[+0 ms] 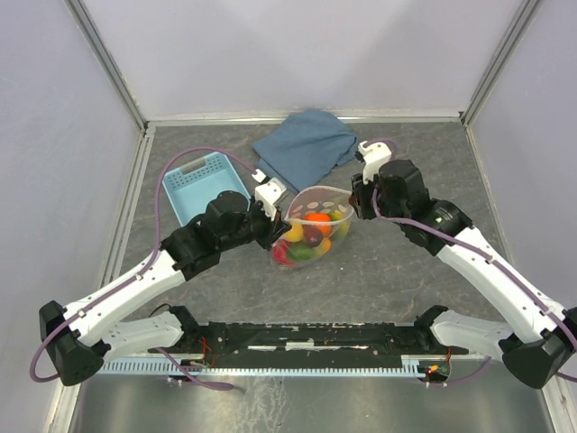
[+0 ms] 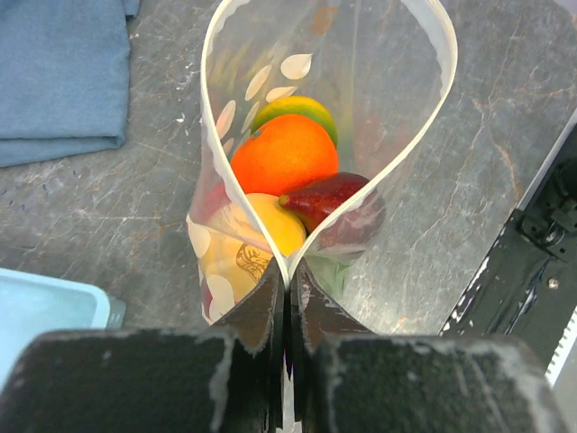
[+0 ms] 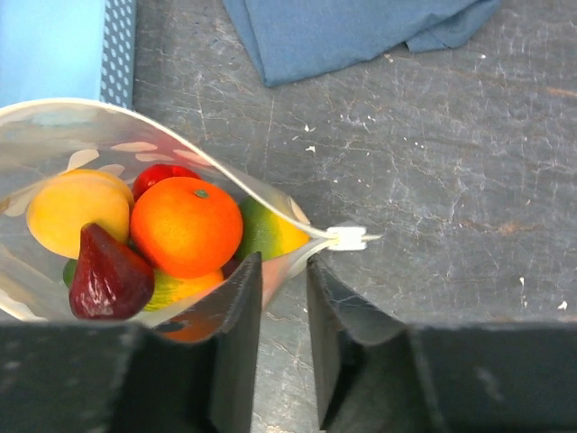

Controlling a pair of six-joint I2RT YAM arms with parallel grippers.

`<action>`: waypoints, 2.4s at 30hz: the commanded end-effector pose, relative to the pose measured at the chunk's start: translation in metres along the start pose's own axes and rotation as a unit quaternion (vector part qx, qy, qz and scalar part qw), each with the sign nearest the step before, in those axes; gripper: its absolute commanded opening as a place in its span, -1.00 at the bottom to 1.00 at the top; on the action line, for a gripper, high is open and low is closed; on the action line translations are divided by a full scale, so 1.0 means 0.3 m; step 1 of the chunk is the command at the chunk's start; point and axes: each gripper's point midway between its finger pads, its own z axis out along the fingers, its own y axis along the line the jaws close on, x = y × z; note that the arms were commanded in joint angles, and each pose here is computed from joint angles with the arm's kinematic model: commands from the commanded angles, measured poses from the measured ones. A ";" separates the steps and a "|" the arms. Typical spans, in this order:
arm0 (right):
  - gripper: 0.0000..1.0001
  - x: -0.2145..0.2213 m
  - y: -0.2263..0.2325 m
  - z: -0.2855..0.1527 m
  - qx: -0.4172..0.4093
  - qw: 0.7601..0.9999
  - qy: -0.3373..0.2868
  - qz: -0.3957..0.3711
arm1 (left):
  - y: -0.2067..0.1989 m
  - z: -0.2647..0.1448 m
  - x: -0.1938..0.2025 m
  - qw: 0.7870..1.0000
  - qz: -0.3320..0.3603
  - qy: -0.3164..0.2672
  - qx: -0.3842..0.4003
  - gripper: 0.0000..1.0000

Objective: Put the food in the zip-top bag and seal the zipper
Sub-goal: Zip the zipper food storage bag at the center of the board.

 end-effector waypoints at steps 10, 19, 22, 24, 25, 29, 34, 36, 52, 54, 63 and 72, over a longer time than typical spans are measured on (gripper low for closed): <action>0.10 -0.151 0.030 -0.095 -0.163 0.976 -0.143 -0.007 | 0.068 -0.094 -0.023 0.994 0.108 0.003 -0.024 -0.95; 0.21 -0.136 -0.026 -0.075 -0.211 0.953 -0.218 -0.006 | 0.142 -0.111 -0.024 0.997 0.076 -0.018 -0.006 -0.95; 0.24 -0.121 -0.035 -0.078 -0.201 0.952 -0.229 -0.020 | 0.162 -0.112 -0.018 0.997 0.072 -0.015 -0.010 -0.95; 0.30 -0.105 -0.030 -0.078 -0.205 0.950 -0.233 -0.027 | 0.171 -0.118 -0.019 0.997 0.071 -0.017 -0.012 -0.95; 0.35 -0.103 -0.025 -0.078 -0.208 0.948 -0.239 -0.030 | 0.173 -0.122 -0.019 0.997 0.072 -0.019 -0.012 -0.95; 0.38 -0.069 0.025 -0.060 -0.256 0.925 -0.271 -0.080 | 0.188 -0.141 -0.025 0.997 0.071 -0.029 -0.022 -0.95; 0.42 -0.004 0.030 -0.009 -0.257 0.912 -0.299 -0.117 | 0.175 -0.153 -0.020 0.996 0.080 -0.036 -0.011 -0.95; 0.42 -0.001 0.047 0.005 -0.273 0.907 -0.295 -0.125 | 0.167 -0.157 -0.018 0.995 0.087 -0.037 -0.005 -0.95; 0.41 0.017 0.177 0.101 -0.334 0.877 -0.285 -0.198 | 0.150 -0.181 -0.022 0.993 0.108 -0.050 0.005 -0.95; 0.40 0.021 0.180 0.110 -0.339 0.875 -0.281 -0.201 | 0.151 -0.184 -0.022 0.993 0.110 -0.051 0.003 -0.95; -0.13 0.016 0.214 0.083 -0.378 0.858 -0.274 -0.213 | 0.166 -0.197 -0.027 0.992 0.112 -0.057 -0.011 -0.95; -0.96 0.055 0.187 0.059 -0.353 0.875 -0.253 -0.215 | 0.242 -0.210 -0.036 0.992 0.084 -0.066 -0.067 -0.95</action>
